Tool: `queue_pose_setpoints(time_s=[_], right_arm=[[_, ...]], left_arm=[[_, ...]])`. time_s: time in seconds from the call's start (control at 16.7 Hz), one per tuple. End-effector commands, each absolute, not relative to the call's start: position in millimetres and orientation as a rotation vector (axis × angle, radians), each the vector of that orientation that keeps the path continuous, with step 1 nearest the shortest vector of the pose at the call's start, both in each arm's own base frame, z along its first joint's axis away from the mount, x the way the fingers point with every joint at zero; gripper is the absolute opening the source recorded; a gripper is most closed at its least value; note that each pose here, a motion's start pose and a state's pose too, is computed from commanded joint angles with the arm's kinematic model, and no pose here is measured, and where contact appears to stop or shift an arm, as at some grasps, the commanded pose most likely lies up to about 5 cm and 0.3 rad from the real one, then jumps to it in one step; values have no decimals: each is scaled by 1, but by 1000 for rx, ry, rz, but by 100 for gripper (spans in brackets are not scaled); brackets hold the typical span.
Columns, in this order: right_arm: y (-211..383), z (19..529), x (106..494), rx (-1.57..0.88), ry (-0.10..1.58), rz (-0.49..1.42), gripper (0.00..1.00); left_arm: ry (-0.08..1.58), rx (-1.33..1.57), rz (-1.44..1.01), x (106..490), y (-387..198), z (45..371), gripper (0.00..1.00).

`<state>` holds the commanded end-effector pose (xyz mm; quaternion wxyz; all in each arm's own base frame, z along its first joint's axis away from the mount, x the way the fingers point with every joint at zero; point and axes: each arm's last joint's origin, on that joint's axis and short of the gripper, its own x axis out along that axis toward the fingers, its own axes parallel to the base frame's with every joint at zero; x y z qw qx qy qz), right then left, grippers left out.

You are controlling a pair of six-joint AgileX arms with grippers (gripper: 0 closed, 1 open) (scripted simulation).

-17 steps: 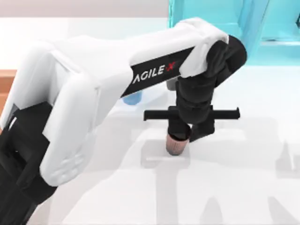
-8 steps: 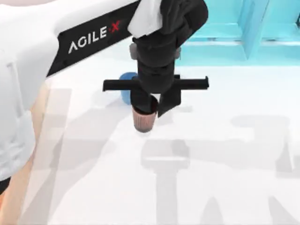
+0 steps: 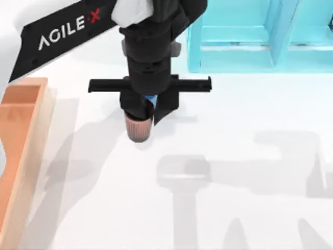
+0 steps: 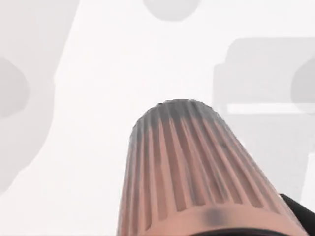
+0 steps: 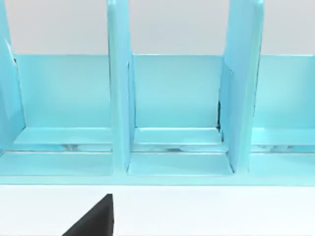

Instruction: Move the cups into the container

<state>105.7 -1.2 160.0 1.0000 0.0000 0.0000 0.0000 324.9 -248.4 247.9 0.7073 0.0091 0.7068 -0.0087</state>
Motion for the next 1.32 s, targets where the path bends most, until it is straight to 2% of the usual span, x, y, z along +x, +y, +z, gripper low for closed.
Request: queue_pose_setpoints(time_s=[0.24, 0.48, 0.66, 0.84, 1.08, 1.32], right_arm=[[-1, 160, 106, 0, 0, 0, 100], [-1, 160, 106, 0, 0, 0, 100], [-1, 160, 106, 0, 0, 0, 100], [-1, 160, 106, 0, 0, 0, 100], [-1, 160, 106, 0, 0, 0, 100], [-1, 160, 106, 0, 0, 0, 100]], left_arm=[[1589, 25, -15, 336, -204, 256, 0], [1609, 15, -22, 340, -106, 273, 0], [1616, -4, -36, 320, -24, 285, 0], [1621, -23, -54, 281, 43, 291, 0], [1622, -38, -70, 237, 80, 291, 0], [1622, -40, -72, 229, 84, 290, 0]])
